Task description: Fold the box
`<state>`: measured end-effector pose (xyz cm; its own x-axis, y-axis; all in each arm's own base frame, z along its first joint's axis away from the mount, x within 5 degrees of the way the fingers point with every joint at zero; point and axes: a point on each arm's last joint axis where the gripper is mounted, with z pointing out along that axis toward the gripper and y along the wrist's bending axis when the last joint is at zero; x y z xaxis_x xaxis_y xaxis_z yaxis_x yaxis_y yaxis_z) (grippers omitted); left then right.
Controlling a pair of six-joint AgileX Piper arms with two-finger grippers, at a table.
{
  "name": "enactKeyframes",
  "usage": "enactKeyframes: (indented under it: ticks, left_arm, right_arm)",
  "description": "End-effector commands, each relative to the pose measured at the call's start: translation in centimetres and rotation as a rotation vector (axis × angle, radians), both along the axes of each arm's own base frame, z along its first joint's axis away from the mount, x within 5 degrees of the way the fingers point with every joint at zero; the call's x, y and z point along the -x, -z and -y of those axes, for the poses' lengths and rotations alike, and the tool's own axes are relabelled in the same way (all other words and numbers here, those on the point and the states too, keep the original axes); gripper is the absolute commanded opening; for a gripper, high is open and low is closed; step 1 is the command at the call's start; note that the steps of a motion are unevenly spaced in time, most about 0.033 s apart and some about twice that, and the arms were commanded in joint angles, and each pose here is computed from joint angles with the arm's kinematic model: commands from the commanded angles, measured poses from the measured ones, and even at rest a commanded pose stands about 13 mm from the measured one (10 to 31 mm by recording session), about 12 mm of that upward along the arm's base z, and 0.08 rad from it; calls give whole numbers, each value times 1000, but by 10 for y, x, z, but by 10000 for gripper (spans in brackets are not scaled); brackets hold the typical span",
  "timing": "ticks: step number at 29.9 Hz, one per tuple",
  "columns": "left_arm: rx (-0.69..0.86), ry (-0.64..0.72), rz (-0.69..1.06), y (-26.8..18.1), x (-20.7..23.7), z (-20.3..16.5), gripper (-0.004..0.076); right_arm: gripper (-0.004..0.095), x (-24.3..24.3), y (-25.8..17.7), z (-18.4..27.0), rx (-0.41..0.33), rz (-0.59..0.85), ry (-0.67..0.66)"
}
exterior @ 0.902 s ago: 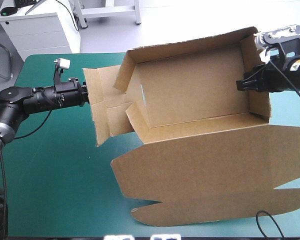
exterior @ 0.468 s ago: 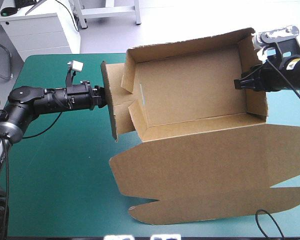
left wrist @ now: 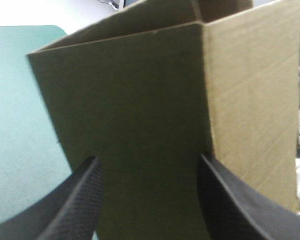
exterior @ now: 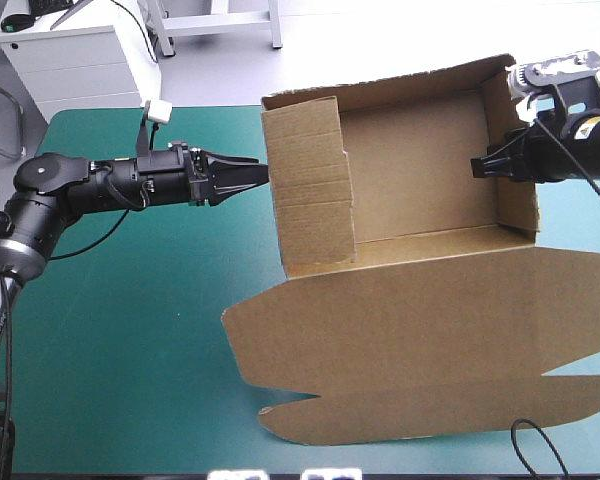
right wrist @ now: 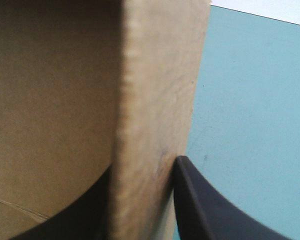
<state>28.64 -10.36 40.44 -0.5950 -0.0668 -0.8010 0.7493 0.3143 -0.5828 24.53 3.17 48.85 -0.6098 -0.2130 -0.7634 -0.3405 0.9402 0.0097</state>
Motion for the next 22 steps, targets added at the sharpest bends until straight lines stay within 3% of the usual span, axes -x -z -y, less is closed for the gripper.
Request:
enactKeyframes:
  ticks: [1,13,22]
  left_arm:
    - [106,135,65,-39,27,14,426]
    - [101,150,75,-45,30,19,487]
    - [-101,11,83,-41,22,31,486]
  right_arm:
    - [-19,8,-19,-1,-53,114,8]
    - [-19,8,-19,-2,-74,109,10]
    - [-18,7,-21,-3,-138,117,34]
